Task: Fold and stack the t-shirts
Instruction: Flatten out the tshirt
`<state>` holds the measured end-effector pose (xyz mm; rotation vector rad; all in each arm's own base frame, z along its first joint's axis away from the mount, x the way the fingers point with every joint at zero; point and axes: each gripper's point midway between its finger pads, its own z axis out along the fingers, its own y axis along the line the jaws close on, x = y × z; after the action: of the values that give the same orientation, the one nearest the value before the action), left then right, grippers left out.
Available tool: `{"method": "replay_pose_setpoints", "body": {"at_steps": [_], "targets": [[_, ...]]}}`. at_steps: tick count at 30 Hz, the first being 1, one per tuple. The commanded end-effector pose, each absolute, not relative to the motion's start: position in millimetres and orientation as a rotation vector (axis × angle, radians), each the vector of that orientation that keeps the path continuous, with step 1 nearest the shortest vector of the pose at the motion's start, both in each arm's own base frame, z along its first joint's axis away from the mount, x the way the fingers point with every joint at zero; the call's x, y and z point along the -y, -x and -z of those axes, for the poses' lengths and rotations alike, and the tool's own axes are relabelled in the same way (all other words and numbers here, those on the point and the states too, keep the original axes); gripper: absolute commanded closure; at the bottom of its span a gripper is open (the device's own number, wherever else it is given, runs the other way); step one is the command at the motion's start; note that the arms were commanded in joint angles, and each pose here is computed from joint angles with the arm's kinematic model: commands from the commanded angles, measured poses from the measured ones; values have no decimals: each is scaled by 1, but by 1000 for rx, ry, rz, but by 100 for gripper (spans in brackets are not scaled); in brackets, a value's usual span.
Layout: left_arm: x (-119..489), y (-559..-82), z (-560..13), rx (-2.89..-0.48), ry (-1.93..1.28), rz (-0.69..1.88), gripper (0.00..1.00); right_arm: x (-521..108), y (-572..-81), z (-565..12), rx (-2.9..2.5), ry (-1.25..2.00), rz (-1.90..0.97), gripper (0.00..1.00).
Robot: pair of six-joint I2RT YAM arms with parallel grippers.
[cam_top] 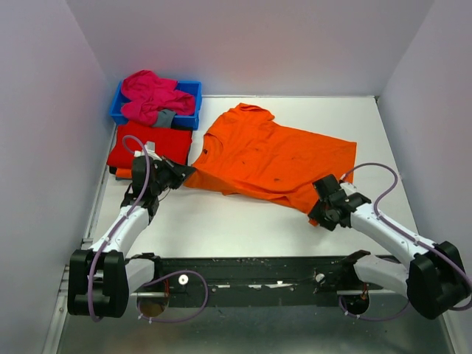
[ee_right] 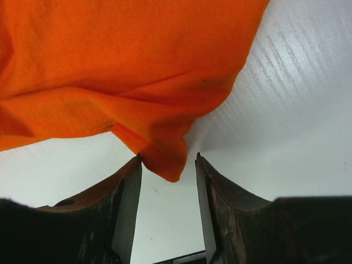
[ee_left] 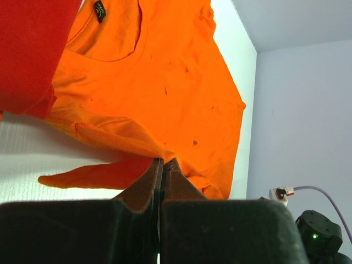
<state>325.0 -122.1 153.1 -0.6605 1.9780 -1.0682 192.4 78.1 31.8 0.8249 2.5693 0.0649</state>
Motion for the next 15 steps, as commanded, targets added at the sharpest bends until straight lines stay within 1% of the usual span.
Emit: {"method": "replay_pose_setpoints", "body": {"at_steps": [1, 2, 3, 4, 7, 8, 9, 13, 15], "targets": [[119, -328, -160, -1962, 645, 1053, 100, -71, -197, -33, -2541, -838, 0, 51], [120, -328, -160, -1965, 642, 1053, 100, -68, -197, -34, -2537, -841, 21, 55], [119, -328, -160, -1964, 645, 1053, 100, -65, -196, -36, -2530, -852, 44, 62], [119, -328, -159, -1964, 644, 1052, 100, -62, -196, -38, -2520, -860, 58, 72], [119, -328, -158, -1964, 645, 1053, 100, -53, -196, -50, -2485, -864, 103, 92], [120, -327, -157, -1966, 645, 1058, 100, -51, -196, -56, -2472, -862, 115, 96], [120, -328, -159, -1962, 642, 1059, 100, -49, -198, -64, -2459, -846, 118, 99], [121, -327, -157, -1965, 645, 1067, 100, -70, -219, -90, -2479, -632, -8, 99], [122, -327, -159, -1962, 643, 1074, 100, -77, -227, -103, -2495, -538, 1, 99]]}}
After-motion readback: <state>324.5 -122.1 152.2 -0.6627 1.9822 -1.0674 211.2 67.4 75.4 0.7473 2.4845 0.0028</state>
